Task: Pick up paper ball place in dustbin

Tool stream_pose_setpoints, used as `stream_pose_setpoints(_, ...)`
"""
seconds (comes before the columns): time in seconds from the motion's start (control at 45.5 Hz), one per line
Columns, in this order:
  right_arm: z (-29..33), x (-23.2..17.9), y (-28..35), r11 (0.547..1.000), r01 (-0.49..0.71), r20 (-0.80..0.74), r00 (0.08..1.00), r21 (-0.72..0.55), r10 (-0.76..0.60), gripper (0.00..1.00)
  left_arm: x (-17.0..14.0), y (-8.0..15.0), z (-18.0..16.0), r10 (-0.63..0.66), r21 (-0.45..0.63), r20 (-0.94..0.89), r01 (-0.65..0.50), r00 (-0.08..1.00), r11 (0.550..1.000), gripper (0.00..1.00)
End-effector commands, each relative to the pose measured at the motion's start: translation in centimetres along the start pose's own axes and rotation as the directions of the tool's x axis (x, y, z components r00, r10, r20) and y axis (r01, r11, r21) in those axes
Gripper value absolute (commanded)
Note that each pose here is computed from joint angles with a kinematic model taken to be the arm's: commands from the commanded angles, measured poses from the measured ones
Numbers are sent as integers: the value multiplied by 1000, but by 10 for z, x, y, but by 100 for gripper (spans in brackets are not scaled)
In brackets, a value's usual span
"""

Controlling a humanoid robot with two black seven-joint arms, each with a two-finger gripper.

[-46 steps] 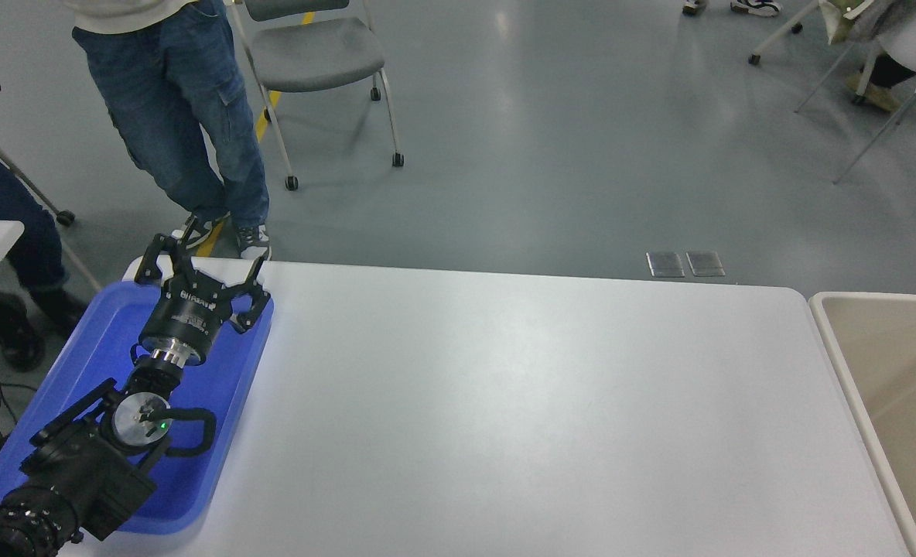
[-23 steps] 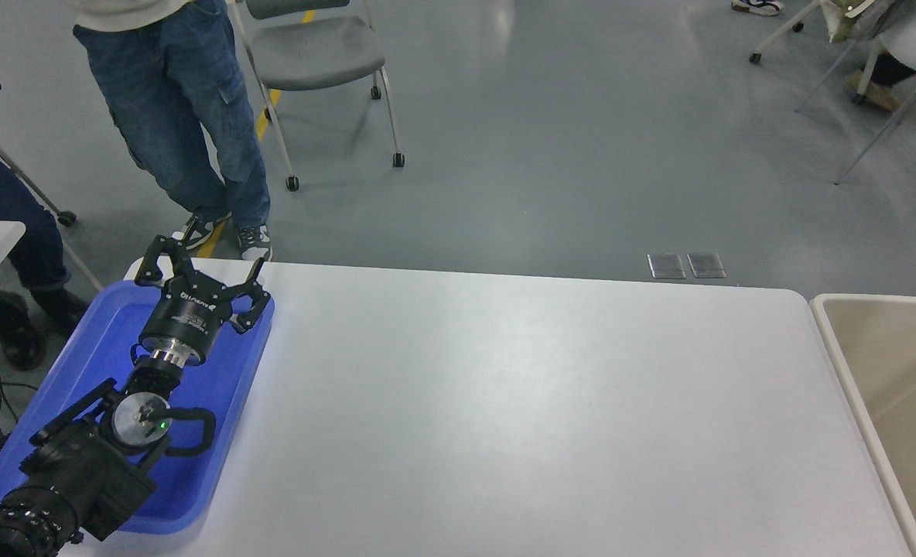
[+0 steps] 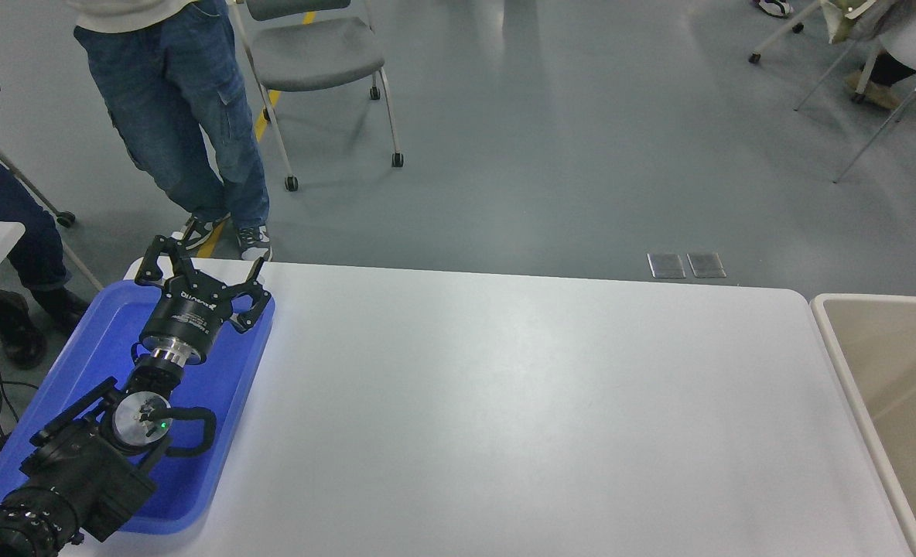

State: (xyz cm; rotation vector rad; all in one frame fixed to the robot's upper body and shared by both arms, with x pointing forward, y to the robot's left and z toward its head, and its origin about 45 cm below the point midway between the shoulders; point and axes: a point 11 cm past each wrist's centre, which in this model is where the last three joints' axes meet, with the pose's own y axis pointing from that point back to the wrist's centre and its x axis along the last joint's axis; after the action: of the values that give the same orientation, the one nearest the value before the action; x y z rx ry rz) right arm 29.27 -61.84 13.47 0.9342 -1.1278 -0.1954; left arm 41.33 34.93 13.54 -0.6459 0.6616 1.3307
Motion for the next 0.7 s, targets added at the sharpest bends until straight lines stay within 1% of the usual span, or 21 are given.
stream_pose_setpoints(0.0,6,-30,-13,996,-82,64,994,-19,83,0,0,0,0,-1,-1,0,1,1000,1000,100)
stream_pose_setpoints(0.11,-2,-39,-14,995,-103,69,992,-11,104,0,0,0,0,-1,-1,0,1,1000,1000,100)
stream_pose_setpoints(0.22,-8,-52,-16,995,-98,62,993,-3,98,0,0,0,0,0,0,0,0,1000,1000,100)
stream_pose_setpoints(0.44,-13,-58,-16,994,-109,60,992,3,109,0,0,0,0,-1,-1,0,1,1000,1000,100)
stream_pose_setpoints(0.484,-13,-55,-16,993,-120,62,991,1,119,22,0,0,0,-1,-1,0,1,1000,1000,100)
stream_pose_setpoints(0.549,-13,-47,-14,986,-169,74,983,-1,168,62,0,0,1,-1,-1,1,1,1000,1000,100)
stream_pose_setpoints(0.571,-14,-44,-14,983,-186,81,979,-1,185,73,0,0,0,-1,-1,0,1,1000,1000,100)
stream_pose_setpoints(0.593,-15,-43,-13,980,-200,85,976,0,199,82,0,0,0,-1,-1,0,1,1000,1000,100)
stream_pose_setpoints(0.615,-15,-41,-13,977,-214,89,973,0,213,88,0,0,1,-1,-2,-1,1,1000,1000,100)
stream_pose_setpoints(0.637,-15,-40,-12,974,-224,92,970,-1,224,90,0,0,0,-1,-1,0,1,1000,1000,100)
stream_pose_setpoints(0.681,-15,-39,-12,973,-231,95,968,-1,231,92,0,0,0,-1,-1,0,1,1000,1000,100)
